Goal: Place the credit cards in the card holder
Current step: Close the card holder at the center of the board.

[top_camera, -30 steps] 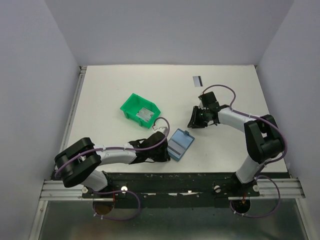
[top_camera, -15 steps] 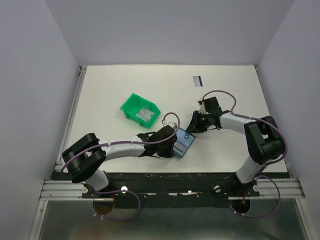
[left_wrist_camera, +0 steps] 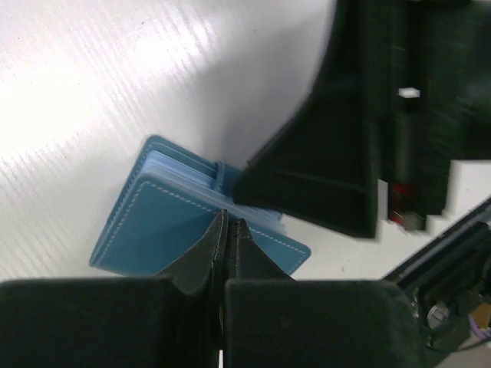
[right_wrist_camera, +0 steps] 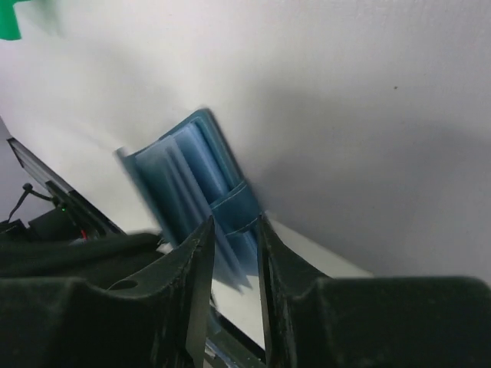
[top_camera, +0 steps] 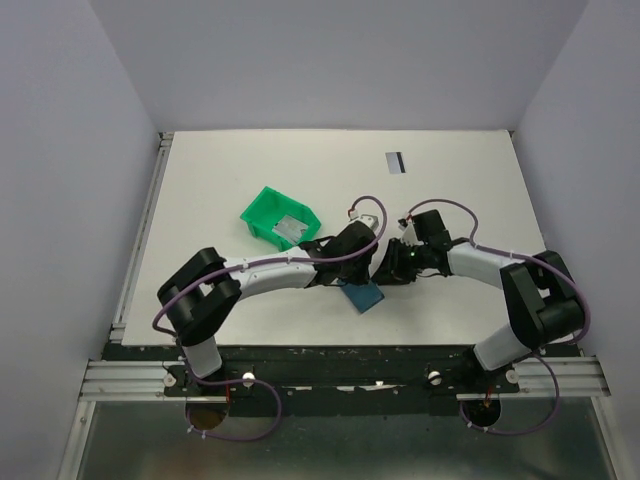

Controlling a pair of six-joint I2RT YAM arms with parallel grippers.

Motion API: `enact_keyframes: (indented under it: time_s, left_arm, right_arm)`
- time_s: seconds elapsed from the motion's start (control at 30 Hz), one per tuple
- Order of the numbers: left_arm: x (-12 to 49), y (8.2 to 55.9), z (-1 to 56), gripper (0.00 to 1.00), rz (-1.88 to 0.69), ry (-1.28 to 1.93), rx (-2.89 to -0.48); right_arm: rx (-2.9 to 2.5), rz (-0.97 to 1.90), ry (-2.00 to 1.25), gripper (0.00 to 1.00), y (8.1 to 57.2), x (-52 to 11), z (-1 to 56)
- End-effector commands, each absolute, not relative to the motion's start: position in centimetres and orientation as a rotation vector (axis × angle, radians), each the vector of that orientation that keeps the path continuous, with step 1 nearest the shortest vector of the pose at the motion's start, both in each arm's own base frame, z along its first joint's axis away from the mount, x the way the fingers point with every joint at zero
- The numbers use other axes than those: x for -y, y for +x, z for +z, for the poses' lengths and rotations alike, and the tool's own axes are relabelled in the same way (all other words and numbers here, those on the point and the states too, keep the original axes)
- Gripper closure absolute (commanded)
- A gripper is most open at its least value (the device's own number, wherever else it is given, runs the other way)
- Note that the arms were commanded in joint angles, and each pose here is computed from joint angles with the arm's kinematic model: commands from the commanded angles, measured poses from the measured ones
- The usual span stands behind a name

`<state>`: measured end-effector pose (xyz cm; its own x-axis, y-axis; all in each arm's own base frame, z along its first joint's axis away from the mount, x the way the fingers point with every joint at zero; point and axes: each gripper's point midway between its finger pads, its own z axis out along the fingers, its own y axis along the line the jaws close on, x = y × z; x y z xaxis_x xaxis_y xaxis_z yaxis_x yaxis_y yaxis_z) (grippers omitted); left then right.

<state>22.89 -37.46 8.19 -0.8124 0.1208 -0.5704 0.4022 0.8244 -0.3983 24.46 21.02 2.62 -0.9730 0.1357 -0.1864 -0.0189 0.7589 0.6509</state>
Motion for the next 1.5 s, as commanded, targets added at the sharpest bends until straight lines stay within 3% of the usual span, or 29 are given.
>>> enact_keyframes:
  time_s: [0.0, 0.27, 0.47, 0.63, 0.73, 0.93, 1.27, 1.47]
  left_arm:
    - [37.7, 23.9, 5.4, 0.98, -0.659, 0.414, -2.509]
    - [35.0, 24.7, 8.0, 0.99, -0.639, 0.342, -2.449]
    - [32.6, 24.6, 11.9, 0.93, -0.639, 0.299, -2.373]
    - [30.1, 22.5, 9.6, 0.8, -0.63, 0.229, -2.44]
    - [29.4, 20.8, 7.3, 0.8, -0.667, 0.191, -2.49]
    - [30.9, 20.0, 6.0, 0.78, -0.792, 0.176, -2.487]
    - [33.7, 21.5, 9.7, 0.78, -0.868, 0.27, -2.391]
    - [34.4, 21.5, 6.2, 0.79, -0.813, 0.318, -2.484]
  right_arm:
    - [-2.723, 1.032, 0.118, 0.6, 23.4, -21.0, 4.0]
    - [-2.679, 0.905, 0.158, 0.52, 23.8, -19.5, 4.6]
    - [-2.642, 1.032, 0.014, 0.46, 23.5, -20.8, 5.3]
    - [-2.628, 1.128, -0.075, 0.42, 23.3, -21.8, 5.3]
    - [-2.615, 1.145, -0.082, 0.4, 23.3, -22.0, 5.5]
    - [-2.6, 1.124, -0.074, 0.33, 23.0, -21.6, 5.8]
    - [-2.604, 1.056, 0.009, 0.27, 22.1, -20.4, 5.3]
    - [-2.609, 1.103, 0.021, 0.2, 21.2, -20.6, 5.0]
